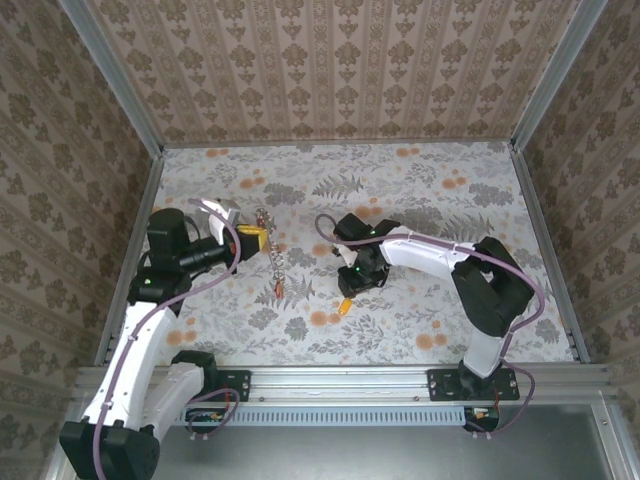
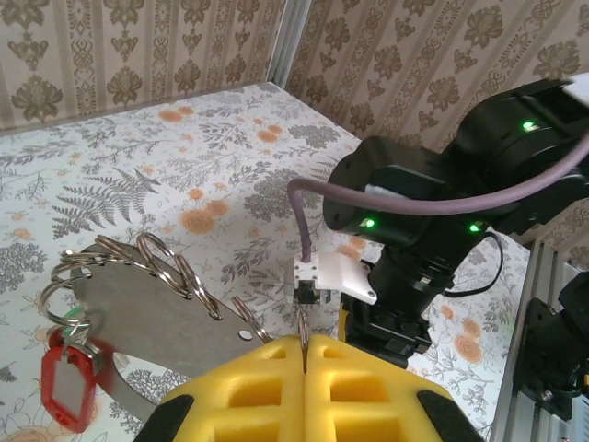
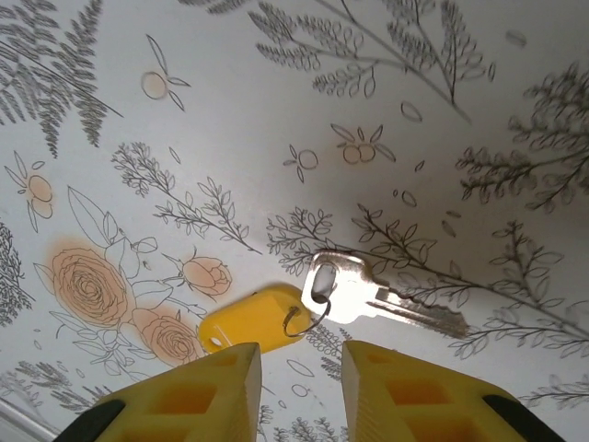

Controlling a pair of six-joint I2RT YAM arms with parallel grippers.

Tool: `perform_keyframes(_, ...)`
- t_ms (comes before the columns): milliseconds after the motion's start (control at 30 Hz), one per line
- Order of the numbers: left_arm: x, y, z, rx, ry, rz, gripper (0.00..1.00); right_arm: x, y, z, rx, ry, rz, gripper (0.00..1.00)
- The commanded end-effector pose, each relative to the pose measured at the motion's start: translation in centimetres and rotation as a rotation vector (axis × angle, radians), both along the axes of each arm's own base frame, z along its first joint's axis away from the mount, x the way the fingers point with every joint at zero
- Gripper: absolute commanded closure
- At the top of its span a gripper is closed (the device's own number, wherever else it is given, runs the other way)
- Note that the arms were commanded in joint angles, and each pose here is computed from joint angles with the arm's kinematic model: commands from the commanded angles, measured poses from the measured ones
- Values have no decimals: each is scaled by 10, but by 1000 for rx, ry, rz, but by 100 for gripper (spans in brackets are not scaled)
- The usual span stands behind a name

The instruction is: Put the keys on the keyring

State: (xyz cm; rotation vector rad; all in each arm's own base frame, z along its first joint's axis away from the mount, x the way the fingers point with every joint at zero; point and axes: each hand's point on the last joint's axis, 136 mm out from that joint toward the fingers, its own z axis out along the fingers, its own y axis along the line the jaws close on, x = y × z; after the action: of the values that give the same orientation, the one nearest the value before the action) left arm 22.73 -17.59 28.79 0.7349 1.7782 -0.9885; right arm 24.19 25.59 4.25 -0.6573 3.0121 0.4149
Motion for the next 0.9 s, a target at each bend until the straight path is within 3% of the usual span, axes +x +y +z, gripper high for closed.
perform_keyframes(0, -7, -1, 7, -7, -37, -20, 100, -14, 5, -3, 26, 115, -62, 71)
perform_keyframes(200, -12, -1, 11, -6, -56, -26, 100, -13, 16, -13, 65, 157, -109, 73)
perform_keyframes(867, -20, -3, 18, -15, -91, -47, 100, -1, -32, -28, -101, 87, -132, 79)
